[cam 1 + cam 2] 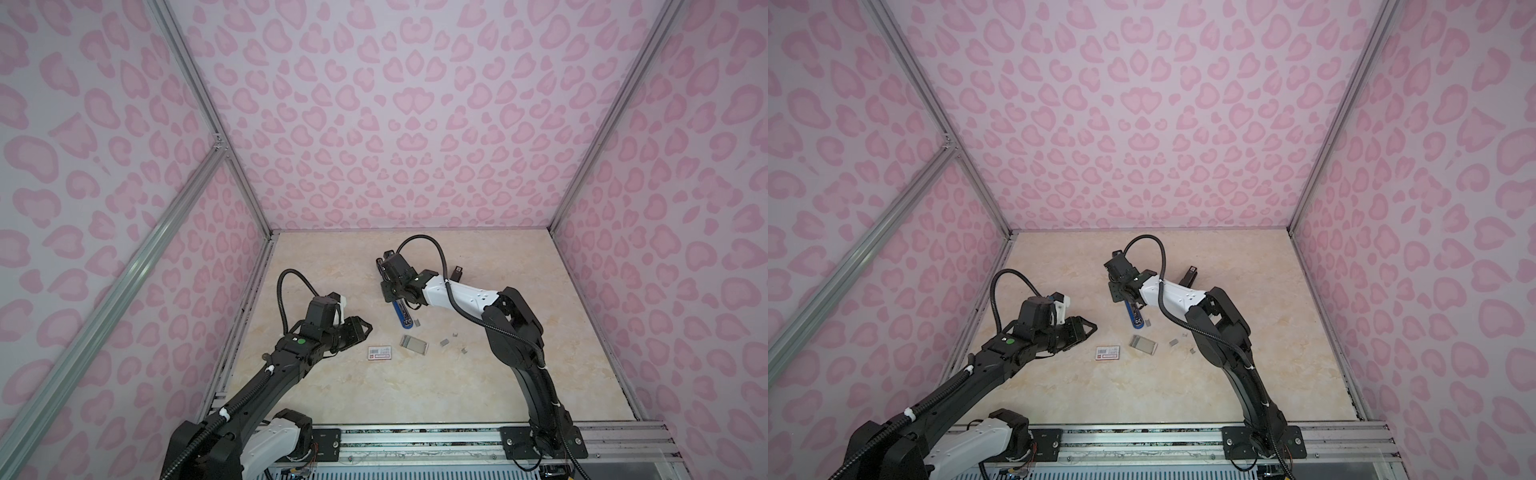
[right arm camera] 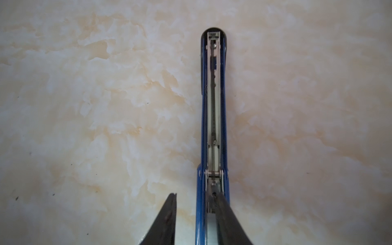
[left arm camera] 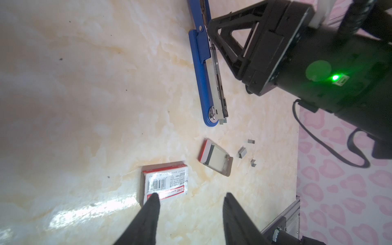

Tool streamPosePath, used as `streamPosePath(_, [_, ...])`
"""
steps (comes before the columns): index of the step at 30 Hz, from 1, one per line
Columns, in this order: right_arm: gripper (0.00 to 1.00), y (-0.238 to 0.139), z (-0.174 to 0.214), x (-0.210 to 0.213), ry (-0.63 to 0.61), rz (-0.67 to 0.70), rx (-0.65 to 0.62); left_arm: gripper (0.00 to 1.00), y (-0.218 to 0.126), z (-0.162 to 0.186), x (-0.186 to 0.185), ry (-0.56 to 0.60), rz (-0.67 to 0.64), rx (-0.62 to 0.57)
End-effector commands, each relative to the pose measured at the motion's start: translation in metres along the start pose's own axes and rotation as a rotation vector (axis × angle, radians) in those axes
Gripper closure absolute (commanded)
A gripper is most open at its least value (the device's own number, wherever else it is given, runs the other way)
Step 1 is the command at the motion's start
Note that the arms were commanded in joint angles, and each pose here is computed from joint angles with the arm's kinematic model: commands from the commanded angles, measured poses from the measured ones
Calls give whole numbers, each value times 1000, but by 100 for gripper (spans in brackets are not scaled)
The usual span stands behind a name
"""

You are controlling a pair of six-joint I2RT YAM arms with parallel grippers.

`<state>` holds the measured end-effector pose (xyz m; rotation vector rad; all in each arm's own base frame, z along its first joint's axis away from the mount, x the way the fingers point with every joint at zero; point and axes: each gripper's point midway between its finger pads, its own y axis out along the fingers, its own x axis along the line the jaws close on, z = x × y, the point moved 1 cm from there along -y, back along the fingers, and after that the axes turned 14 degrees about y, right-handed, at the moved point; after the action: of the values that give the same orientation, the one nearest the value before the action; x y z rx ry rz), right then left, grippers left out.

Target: Load the staples into the stapler

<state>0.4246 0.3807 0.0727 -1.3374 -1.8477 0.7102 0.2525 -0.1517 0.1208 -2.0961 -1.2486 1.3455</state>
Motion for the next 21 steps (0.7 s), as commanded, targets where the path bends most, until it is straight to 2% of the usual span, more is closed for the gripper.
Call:
streamPosePath(1, [63, 7, 12, -2, -2, -2, 49, 48, 0, -2, 0, 8, 1, -15])
streamPosePath(9, [61, 11, 21, -4, 2, -8, 79, 49, 1, -1, 1, 6, -1, -9])
streamPosePath(21, [65, -1, 36, -11, 11, -2, 108, 49, 0, 0, 1, 3, 0, -11])
